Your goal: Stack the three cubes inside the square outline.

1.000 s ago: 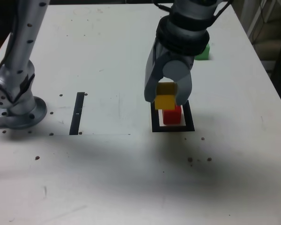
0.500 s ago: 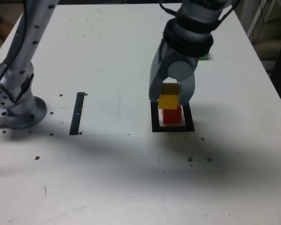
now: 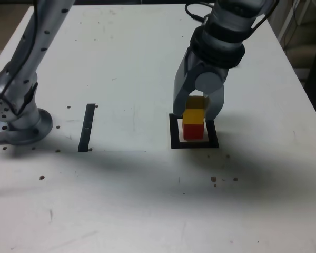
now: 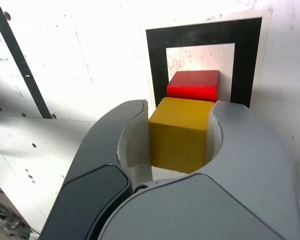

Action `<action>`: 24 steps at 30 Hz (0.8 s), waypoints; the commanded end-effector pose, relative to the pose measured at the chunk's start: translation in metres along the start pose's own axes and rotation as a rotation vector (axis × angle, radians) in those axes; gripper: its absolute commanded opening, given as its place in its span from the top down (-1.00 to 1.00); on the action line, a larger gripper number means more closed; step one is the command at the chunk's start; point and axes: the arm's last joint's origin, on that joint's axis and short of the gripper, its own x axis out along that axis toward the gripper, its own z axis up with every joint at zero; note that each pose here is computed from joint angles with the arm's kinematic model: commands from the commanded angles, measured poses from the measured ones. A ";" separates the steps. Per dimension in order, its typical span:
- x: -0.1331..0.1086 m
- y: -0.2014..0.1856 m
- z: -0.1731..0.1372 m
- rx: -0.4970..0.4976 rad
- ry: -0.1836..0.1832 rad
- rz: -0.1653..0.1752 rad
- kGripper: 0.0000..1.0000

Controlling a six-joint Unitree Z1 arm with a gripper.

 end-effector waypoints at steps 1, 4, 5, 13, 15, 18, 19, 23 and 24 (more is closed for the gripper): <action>0.001 0.002 0.001 -0.001 0.009 0.002 0.39; 0.002 0.003 0.003 -0.001 0.011 0.003 0.22; 0.003 0.004 0.004 0.000 0.011 0.003 0.05; 0.004 0.006 0.005 0.006 0.014 0.013 -0.98; 0.005 0.006 0.005 0.005 0.018 0.014 -0.99; 0.005 0.006 0.004 0.005 0.020 0.015 -0.99; 0.004 0.006 0.003 0.005 0.020 0.017 -0.99; -0.002 0.008 -0.005 0.003 0.007 0.043 -0.99; -0.004 0.009 -0.008 0.003 0.003 0.053 -0.99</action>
